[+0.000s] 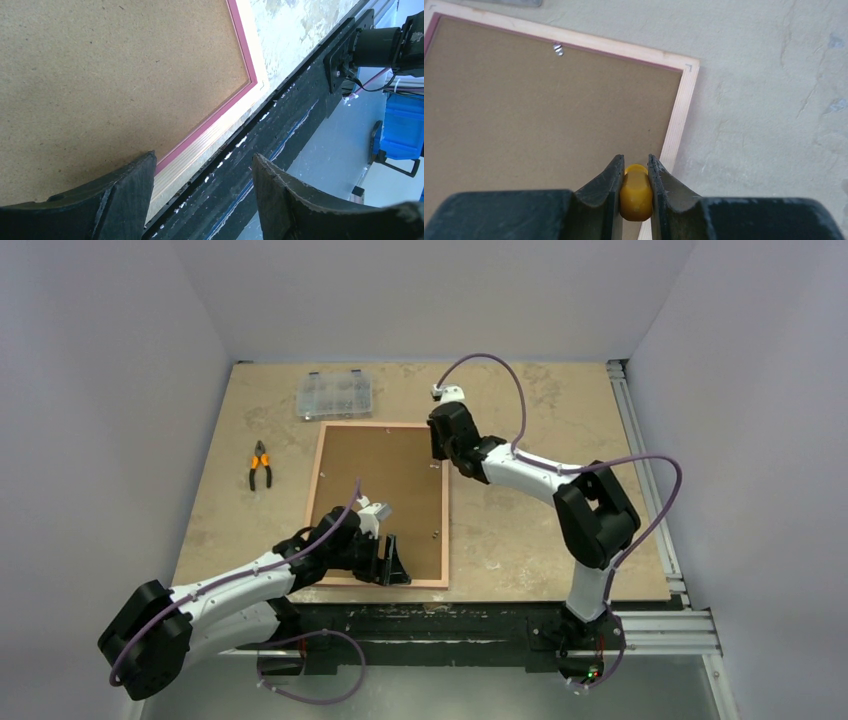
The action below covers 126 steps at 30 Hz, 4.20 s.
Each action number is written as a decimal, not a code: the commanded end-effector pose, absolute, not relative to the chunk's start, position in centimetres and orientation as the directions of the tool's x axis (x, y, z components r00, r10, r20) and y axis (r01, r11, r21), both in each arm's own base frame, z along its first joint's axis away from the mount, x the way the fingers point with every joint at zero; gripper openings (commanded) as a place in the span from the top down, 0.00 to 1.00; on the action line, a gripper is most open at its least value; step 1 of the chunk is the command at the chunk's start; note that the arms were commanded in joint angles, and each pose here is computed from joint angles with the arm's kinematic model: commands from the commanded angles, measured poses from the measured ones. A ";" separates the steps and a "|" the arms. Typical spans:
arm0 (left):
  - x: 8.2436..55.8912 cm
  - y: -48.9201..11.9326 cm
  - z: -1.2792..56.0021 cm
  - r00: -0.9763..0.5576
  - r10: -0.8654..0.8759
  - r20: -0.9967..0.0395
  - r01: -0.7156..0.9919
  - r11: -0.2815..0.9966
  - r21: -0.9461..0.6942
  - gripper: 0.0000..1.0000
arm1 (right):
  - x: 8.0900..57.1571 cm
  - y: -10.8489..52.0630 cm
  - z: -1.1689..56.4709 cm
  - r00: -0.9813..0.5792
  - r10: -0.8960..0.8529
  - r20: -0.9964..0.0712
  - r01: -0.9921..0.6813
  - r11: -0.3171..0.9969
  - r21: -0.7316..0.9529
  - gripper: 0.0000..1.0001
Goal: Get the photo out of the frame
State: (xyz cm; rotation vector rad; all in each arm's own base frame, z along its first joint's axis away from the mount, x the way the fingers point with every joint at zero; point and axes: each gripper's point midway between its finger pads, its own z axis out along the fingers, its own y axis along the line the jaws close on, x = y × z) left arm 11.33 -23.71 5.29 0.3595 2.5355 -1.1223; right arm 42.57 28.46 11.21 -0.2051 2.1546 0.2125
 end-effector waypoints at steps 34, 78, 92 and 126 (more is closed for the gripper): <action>7.3 -17.1 3.5 -0.749 -0.642 0.166 -0.646 0.651 -0.399 0.12 | 23.7 20.1 17.3 -0.585 0.300 -0.753 -0.239 0.824 0.514 1.00; 12.5 -14.8 3.1 -0.746 -0.631 -0.215 -0.635 0.770 -0.054 0.95 | 20.3 16.1 14.2 -0.590 0.307 -0.747 -0.173 0.855 0.488 1.00; 17.8 -12.6 4.7 -0.911 -0.061 -0.408 -0.164 0.961 0.222 1.00 | 20.4 17.1 12.4 -0.646 0.267 -0.715 -0.174 0.860 0.479 1.00; 23.6 -9.8 9.6 -0.768 -0.534 -0.354 -0.391 0.828 -0.402 0.34 | 21.4 33.7 15.4 -0.634 -0.010 -0.773 -0.505 0.763 0.404 1.00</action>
